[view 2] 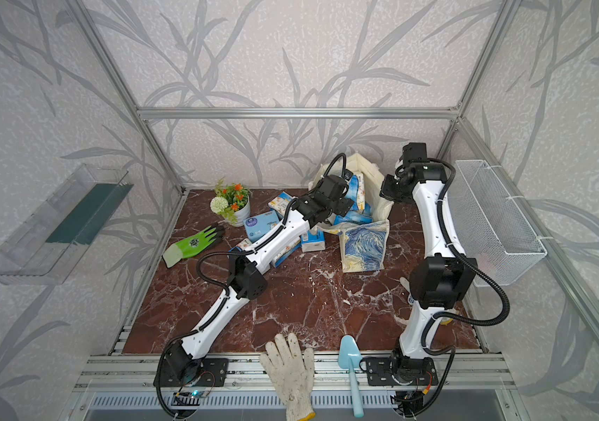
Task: Put tissues into the canvas bag
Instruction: Place the pack of facial tissues in the canvas bag, then pick up the pack of facial tissues from the center of the board, then place the pack of facial tissues in the canvas bag.
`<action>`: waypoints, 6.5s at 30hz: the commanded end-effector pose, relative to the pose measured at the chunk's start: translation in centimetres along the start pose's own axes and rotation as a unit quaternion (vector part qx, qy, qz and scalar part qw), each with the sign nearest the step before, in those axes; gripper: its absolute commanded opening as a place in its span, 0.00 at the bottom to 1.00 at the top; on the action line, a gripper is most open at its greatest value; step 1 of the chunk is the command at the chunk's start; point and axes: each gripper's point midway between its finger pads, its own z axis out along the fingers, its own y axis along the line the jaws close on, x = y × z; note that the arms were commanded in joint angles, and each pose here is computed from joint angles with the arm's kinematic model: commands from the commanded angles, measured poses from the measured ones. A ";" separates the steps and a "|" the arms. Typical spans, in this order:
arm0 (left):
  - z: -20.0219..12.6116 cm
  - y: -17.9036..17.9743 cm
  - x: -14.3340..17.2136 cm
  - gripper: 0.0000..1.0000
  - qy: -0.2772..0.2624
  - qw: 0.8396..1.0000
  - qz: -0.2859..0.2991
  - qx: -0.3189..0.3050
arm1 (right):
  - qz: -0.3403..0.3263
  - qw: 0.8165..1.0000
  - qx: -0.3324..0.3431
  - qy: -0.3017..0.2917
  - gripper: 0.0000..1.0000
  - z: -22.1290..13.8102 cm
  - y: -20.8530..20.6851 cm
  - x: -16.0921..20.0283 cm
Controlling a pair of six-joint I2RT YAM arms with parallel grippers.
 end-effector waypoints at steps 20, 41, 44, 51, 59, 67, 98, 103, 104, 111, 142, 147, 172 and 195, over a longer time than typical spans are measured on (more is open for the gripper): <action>-16.3 10.8 -3.6 0.99 0.050 0.998 -0.018 0.046 | 0.001 1.000 -0.012 0.002 0.00 0.1 0.8 -0.8; -20.1 13.4 22.4 0.99 0.339 0.927 0.077 0.143 | -0.001 0.999 0.036 0.030 0.00 1.0 -1.1 0.3; -19.3 12.5 23.5 0.99 0.337 0.925 0.075 0.156 | 0.001 0.999 0.034 0.032 0.00 1.0 -1.1 0.5; -17.1 10.2 21.6 0.99 0.306 0.929 0.030 0.204 | 0.002 0.999 0.031 0.029 0.00 0.7 -1.0 0.5; -13.1 7.9 21.6 0.99 0.299 0.924 -0.005 0.237 | 0.006 0.999 0.019 0.034 0.00 1.1 -0.7 1.0; -9.8 8.6 23.2 0.99 0.315 0.930 -0.002 0.191 | 0.003 0.999 0.020 0.032 0.00 1.2 -0.9 1.2; -9.9 7.4 27.2 0.71 0.364 0.911 0.028 0.190 | -0.002 0.999 0.016 0.029 0.00 1.5 -0.6 0.6; -12.3 8.7 23.8 0.71 0.357 0.916 0.009 0.185 | -0.004 0.999 0.017 0.030 0.00 1.5 -0.6 0.6; -13.0 9.0 22.9 0.71 0.354 0.917 0.005 0.185 | -0.003 0.999 0.017 0.030 0.00 1.5 -0.6 0.6; -17.0 12.2 16.0 0.71 0.305 0.939 -0.004 0.156 | -0.002 0.999 0.012 0.030 0.00 1.7 -0.5 0.6; -11.5 -0.8 -7.1 0.70 -0.026 0.946 -0.147 0.289 | 0.005 0.999 0.010 0.040 0.00 2.2 -0.4 0.8; -10.6 -4.5 -6.0 0.74 -0.014 0.937 -0.136 0.321 | 0.004 0.999 0.007 0.036 0.00 1.9 0.1 0.2; -13.9 7.7 -4.0 0.91 0.046 0.973 -0.169 0.152 | -0.011 0.999 0.018 0.038 0.00 2.0 1.0 -0.6; -7.8 3.6 8.6 0.51 0.247 0.902 -0.280 0.215 | -0.014 0.999 0.026 0.040 0.00 2.5 0.6 -0.7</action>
